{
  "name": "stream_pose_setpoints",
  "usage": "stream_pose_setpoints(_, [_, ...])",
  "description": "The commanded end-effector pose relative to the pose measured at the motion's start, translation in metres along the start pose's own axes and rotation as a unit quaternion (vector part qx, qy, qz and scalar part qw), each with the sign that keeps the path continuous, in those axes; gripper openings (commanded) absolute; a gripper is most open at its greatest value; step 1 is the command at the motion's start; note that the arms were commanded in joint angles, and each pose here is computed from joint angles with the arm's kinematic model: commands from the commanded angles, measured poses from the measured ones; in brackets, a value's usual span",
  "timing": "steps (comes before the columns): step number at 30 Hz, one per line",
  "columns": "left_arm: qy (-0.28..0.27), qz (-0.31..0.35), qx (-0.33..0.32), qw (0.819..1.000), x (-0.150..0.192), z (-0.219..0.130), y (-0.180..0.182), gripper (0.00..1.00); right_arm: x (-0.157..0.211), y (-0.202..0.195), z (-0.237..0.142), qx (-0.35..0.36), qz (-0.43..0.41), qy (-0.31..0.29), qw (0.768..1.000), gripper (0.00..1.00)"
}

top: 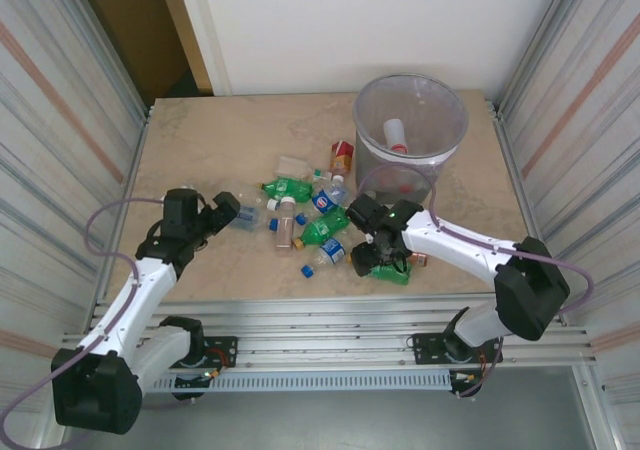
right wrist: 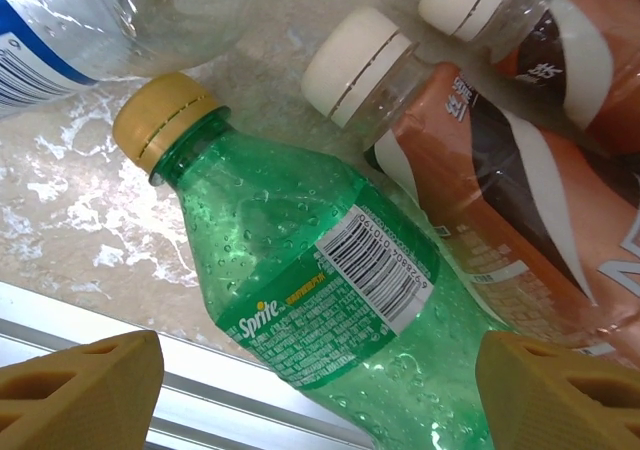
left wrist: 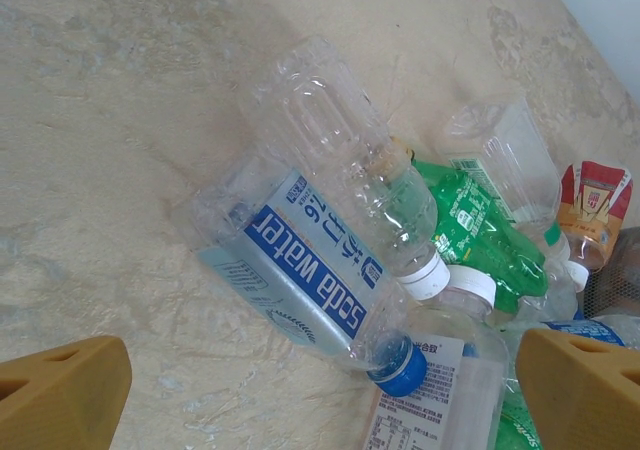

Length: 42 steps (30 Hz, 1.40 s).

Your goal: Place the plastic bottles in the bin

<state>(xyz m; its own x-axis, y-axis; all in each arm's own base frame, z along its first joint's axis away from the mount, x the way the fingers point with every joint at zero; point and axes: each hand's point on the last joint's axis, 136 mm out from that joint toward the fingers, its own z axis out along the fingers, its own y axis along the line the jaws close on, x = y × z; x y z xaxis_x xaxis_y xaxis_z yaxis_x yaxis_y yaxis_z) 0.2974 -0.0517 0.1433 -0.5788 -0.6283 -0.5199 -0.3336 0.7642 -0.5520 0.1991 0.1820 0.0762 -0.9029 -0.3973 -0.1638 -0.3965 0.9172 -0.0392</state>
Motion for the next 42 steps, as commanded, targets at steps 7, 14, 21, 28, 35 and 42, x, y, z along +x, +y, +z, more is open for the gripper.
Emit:
stream_pose_setpoints(7, [-0.008,-0.011,0.003,1.0,-0.003,-0.003,0.004,0.99,0.018,0.003,0.01,-0.013,0.015,0.034,0.999,0.81])
stream_pose_setpoints(14, [-0.008,-0.013,0.005,1.0,-0.003,-0.004,0.004,0.99,0.025,0.0,0.022,0.003,0.021,0.056,0.998,0.81])
stream_pose_setpoints(21, [-0.011,-0.015,0.002,1.0,-0.004,-0.005,0.007,0.99,0.023,0.011,0.03,0.0,0.005,0.064,0.998,0.8])
stream_pose_setpoints(28, [-0.011,-0.016,0.003,1.0,-0.004,-0.006,0.007,0.99,0.02,0.017,0.042,-0.001,-0.005,0.07,0.998,0.77])
stream_pose_setpoints(35, [-0.014,-0.018,0.003,1.0,-0.005,-0.008,0.008,0.99,0.016,0.017,0.048,0.004,-0.013,0.069,0.998,0.67])
stream_pose_setpoints(42, [-0.015,-0.019,0.005,1.0,-0.007,-0.009,0.008,0.99,0.005,0.013,0.021,0.019,-0.021,0.047,0.999,0.46])
